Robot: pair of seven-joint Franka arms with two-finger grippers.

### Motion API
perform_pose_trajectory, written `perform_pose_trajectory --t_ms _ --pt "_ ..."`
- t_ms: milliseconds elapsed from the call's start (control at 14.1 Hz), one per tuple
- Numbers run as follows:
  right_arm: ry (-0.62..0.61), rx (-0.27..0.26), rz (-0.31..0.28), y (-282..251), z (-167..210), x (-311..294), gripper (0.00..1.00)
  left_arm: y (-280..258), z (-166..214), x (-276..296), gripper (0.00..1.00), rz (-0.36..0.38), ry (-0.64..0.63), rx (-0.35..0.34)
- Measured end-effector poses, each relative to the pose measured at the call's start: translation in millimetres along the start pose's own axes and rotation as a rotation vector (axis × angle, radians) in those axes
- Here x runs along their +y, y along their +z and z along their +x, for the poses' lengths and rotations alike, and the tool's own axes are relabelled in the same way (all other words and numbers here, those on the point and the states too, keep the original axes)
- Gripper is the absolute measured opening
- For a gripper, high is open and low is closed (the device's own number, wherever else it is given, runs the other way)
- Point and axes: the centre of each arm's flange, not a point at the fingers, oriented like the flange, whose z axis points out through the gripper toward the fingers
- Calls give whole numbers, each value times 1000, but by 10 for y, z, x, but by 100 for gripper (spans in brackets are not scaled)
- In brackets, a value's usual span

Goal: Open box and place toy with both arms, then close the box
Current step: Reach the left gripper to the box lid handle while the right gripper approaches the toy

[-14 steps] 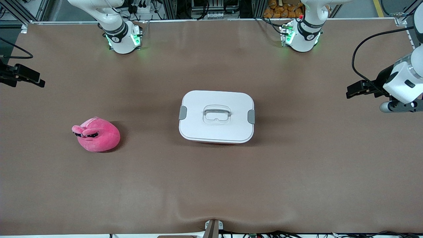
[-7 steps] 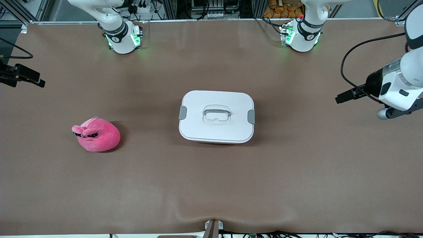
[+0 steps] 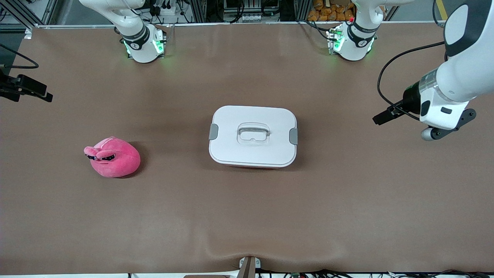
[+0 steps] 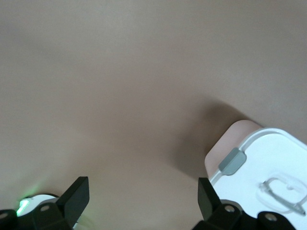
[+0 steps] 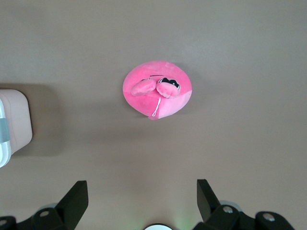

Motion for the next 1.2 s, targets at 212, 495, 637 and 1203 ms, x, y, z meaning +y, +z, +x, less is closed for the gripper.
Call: perform_pose_trajectory --t_ms 212,495,637,1203 --pt "-4 -5 0 26 17 -22 100 100 -142 234 100 6 -97 -1" --pt "-7 -33 -1 218 154 -41 100 262 -374 547 100 25 -229 -9" --pt "-12 -25 5 348 293 -80 100 338 -408 655 100 20 -281 -8" --pt "-25 -79 39 894 643 -210 100 682 -820 1280 100 -11 -502 7"
